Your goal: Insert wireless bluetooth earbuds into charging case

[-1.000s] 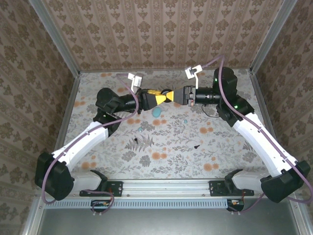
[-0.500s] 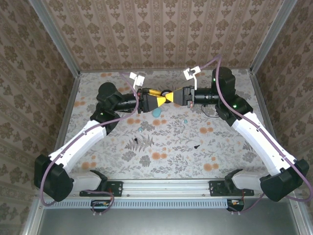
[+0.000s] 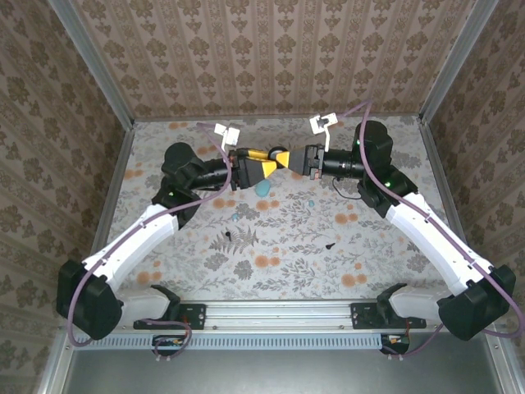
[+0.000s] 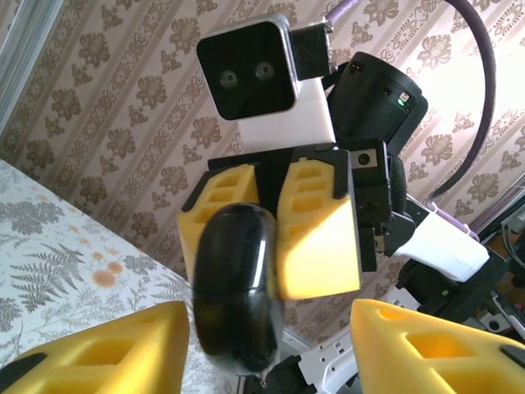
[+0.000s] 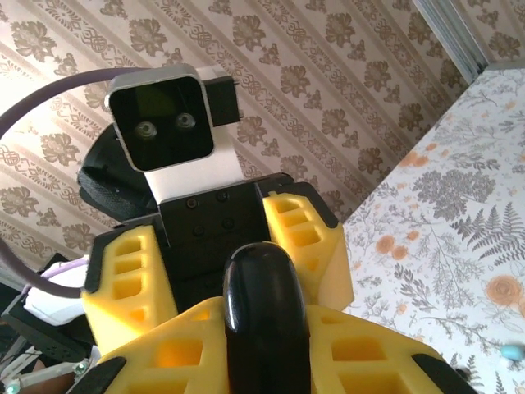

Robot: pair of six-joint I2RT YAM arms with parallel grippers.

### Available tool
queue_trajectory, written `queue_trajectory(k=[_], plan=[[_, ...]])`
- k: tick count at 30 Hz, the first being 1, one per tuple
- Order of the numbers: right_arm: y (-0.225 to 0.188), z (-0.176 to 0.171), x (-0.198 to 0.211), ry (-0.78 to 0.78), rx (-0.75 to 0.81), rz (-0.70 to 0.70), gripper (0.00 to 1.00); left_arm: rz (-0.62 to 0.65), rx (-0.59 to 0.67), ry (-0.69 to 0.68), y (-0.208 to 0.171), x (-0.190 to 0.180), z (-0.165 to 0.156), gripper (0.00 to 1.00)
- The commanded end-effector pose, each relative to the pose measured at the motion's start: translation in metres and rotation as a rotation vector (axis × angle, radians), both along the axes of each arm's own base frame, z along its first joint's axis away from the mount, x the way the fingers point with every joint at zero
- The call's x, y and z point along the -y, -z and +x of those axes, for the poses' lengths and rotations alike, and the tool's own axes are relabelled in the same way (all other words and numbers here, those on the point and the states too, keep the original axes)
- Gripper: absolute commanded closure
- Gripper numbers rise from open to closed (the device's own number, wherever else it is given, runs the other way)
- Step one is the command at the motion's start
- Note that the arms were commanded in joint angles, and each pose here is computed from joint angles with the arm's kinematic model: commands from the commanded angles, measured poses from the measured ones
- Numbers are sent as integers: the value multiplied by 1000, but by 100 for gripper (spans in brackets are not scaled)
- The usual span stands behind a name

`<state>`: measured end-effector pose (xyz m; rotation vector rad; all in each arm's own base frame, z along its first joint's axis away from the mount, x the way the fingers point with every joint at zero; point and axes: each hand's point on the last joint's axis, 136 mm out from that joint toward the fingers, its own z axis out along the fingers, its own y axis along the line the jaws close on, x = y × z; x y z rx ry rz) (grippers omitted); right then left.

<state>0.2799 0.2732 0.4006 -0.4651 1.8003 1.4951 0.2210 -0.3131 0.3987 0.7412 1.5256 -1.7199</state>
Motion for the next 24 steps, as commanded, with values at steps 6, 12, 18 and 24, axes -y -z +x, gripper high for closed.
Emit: queue_trajectory(k=[6,12,18,24], plan=[[-13,-3,0,13,36,34,92,-50,22,13,-10,3,0,54],[-14,-5,-1,8,36,38,92,-47,12,22,-6,5,1,67],[-14,-5,1,25,39,36,92,-35,-2,29,-1,9,2,71],[-15,-5,2,37,45,33,92,-29,-8,37,1,11,0,67]])
